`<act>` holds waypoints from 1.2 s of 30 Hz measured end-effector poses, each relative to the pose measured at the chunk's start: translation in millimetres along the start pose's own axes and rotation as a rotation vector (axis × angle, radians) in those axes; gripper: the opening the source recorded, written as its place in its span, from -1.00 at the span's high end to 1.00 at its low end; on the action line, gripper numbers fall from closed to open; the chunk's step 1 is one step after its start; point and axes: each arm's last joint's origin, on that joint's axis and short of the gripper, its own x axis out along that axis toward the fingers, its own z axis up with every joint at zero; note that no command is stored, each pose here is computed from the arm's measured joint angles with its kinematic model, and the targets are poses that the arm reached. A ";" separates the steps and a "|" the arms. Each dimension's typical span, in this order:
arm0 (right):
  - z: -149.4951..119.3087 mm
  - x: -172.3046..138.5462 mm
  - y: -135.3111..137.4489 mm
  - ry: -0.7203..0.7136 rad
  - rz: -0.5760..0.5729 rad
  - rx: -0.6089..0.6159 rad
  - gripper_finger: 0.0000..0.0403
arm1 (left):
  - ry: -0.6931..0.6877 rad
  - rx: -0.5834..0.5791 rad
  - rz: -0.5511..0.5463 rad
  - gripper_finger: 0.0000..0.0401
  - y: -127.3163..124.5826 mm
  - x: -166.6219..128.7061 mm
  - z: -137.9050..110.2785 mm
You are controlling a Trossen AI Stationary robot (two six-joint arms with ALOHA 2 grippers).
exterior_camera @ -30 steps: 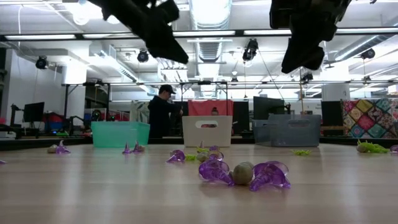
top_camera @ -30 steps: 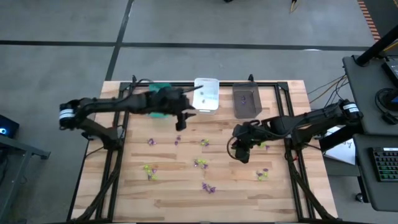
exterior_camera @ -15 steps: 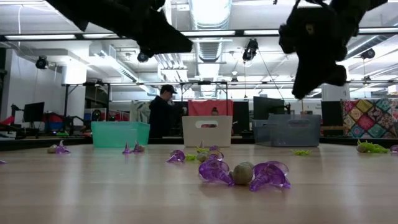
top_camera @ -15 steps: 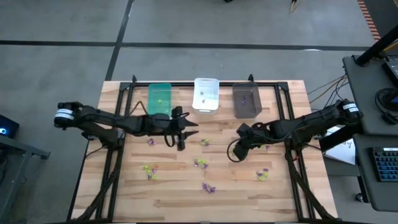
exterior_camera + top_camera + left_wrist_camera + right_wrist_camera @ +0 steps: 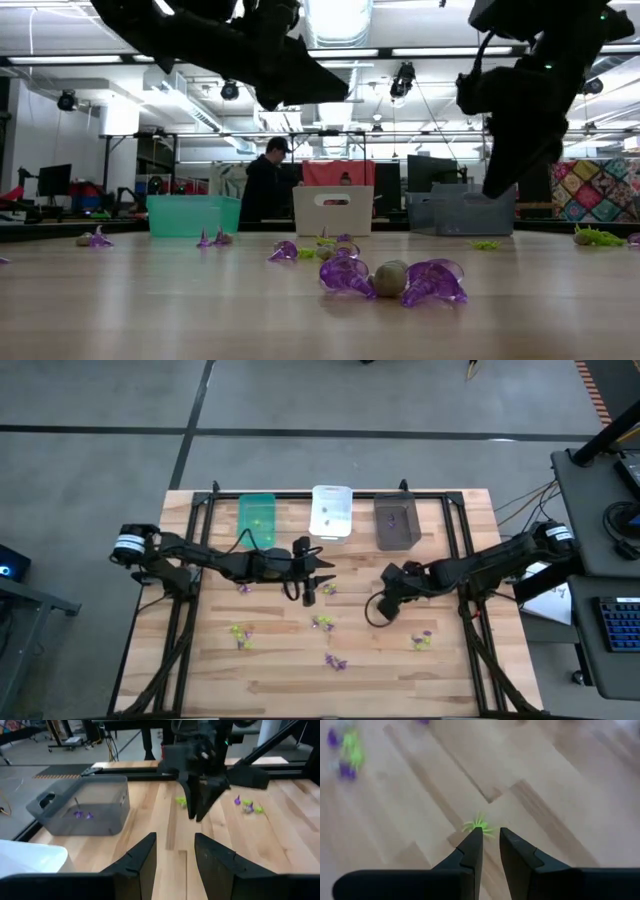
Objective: Sort Halloween decoration
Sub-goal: Put the green spider toy into the blue bin
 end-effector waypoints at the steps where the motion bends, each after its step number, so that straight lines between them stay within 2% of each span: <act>1: -0.4 1.0 0.5 -0.001 0.004 -0.055 0.69 | 0.003 0.000 0.000 0.42 0.0 0.2 -0.4; 4: 2.0 1.2 4.9 -0.033 0.037 -0.178 0.59 | -0.001 0.000 0.000 0.42 0.1 -0.5 0.5; 9: -1.7 7.9 6.0 0.000 0.016 -0.330 0.32 | -0.011 -0.002 0.000 0.42 0.6 -3.0 3.2; 13: -3.5 20.0 7.6 0.025 -0.006 -0.376 0.12 | -0.008 -0.002 0.000 0.42 0.6 -3.1 2.5; 17: -6.9 36.6 9.6 0.059 -0.028 -0.396 0.06 | -0.008 -0.002 0.000 0.42 0.6 -3.1 2.5; 26: -11.5 61.6 12.7 0.090 -0.055 -0.381 0.18 | -0.007 -0.002 0.001 0.42 0.7 -3.1 2.3; 36: -9.7 55.8 12.9 0.074 -0.035 -0.375 0.55 | -0.007 -0.001 0.001 0.42 0.7 -3.1 2.2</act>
